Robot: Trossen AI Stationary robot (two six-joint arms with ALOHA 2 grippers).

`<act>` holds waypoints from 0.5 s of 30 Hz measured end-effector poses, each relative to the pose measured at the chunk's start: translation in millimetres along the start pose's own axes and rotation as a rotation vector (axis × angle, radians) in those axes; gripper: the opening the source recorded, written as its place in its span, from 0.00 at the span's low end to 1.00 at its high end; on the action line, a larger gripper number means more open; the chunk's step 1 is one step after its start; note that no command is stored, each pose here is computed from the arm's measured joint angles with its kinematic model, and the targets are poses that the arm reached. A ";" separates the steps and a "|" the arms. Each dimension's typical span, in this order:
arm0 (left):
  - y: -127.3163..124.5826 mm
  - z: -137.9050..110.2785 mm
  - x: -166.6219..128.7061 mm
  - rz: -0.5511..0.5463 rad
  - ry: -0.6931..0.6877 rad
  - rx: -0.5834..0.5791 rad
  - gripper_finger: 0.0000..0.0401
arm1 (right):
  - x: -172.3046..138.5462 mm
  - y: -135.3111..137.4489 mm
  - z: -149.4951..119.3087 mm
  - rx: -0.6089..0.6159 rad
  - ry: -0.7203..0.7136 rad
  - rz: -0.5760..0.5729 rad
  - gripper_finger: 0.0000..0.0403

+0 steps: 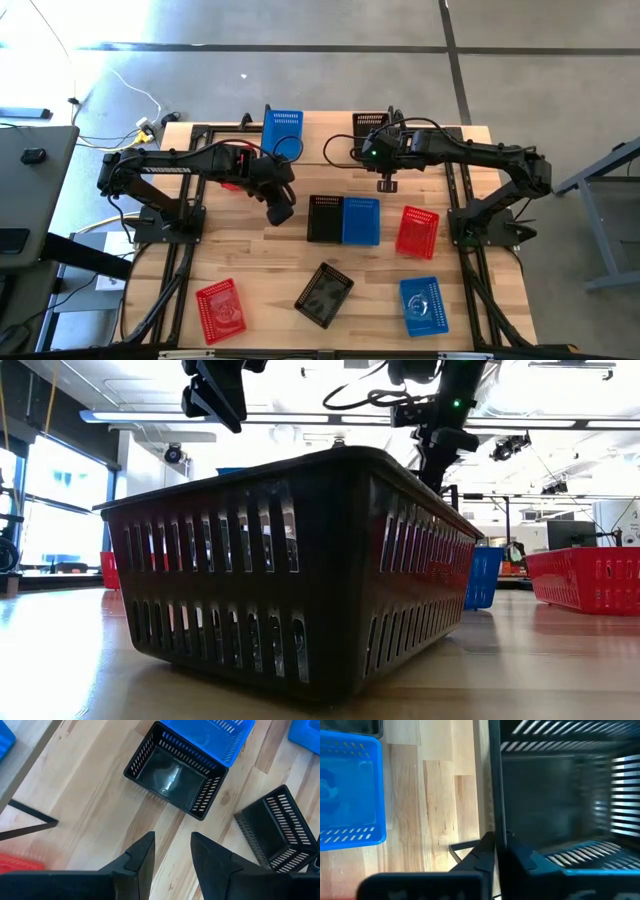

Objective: Stack baskets on shelf by color
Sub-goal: Put the top right black bin on the shelf

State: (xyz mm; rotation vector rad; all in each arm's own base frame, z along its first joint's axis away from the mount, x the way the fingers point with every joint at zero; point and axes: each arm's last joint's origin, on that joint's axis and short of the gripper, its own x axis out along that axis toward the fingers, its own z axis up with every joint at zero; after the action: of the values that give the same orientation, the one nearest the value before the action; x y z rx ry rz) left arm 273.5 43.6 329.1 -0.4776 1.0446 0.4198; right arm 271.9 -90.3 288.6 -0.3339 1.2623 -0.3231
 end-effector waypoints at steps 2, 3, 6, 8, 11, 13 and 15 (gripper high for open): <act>0.0 0.0 0.0 0.000 0.000 0.000 0.29 | 0.0 0.0 0.0 0.000 0.001 -0.003 0.10; 0.0 0.0 0.0 0.000 0.000 0.000 0.29 | -0.1 0.1 0.1 0.000 0.000 -0.003 0.13; 0.0 0.0 0.0 0.000 0.000 0.006 0.29 | -0.1 0.1 0.1 0.013 0.001 -0.003 0.19; 0.0 0.0 0.0 0.000 0.000 0.011 0.29 | -0.1 0.0 0.1 0.023 0.000 -0.004 0.21; 0.0 0.0 0.0 0.001 -0.001 0.016 0.29 | -0.1 -0.6 0.7 0.028 -0.002 -0.020 0.23; 0.0 0.1 0.0 0.001 -0.002 0.026 0.29 | -0.1 -1.8 1.7 0.039 -0.006 -0.049 0.23; 0.3 0.4 0.0 0.003 -0.004 0.025 0.29 | -0.2 -2.5 2.5 0.045 -0.012 -0.062 0.23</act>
State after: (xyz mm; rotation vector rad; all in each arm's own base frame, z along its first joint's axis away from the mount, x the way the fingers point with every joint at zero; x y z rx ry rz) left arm 273.6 44.1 329.2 -0.4533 1.0459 0.4097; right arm 274.2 -92.3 290.4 -0.3368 1.2328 -0.4012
